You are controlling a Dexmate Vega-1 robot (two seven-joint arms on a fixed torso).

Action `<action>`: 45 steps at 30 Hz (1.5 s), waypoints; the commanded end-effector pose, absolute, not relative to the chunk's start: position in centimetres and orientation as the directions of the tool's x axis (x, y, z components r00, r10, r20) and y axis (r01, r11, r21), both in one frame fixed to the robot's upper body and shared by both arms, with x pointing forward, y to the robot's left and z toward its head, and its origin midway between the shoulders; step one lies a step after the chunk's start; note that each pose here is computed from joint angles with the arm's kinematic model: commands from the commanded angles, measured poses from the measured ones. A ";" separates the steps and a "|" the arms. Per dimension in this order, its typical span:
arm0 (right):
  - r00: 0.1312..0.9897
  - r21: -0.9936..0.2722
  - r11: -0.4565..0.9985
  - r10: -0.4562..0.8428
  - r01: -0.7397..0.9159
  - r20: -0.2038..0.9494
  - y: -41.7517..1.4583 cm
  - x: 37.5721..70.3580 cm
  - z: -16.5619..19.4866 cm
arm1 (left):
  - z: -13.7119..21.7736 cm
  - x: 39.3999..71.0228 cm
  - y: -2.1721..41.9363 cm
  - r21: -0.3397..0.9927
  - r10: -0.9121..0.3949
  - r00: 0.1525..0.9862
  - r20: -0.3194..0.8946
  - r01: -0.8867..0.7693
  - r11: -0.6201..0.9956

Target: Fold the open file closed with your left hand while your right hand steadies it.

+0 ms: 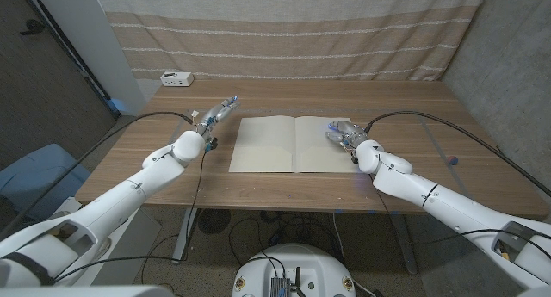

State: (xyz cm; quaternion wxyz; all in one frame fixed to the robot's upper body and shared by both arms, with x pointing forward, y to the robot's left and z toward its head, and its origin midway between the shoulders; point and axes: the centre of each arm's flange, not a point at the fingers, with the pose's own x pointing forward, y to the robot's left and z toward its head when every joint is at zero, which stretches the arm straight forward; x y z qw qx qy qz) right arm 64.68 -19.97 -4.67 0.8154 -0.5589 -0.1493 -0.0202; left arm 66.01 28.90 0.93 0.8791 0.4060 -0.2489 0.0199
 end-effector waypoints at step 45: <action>0.963 -0.937 0.305 0.152 0.170 0.224 -19.0 64.6 -5.0 | 3.0 69.7 24.3 0.932 -0.199 0.977 0.080 -0.003 0.362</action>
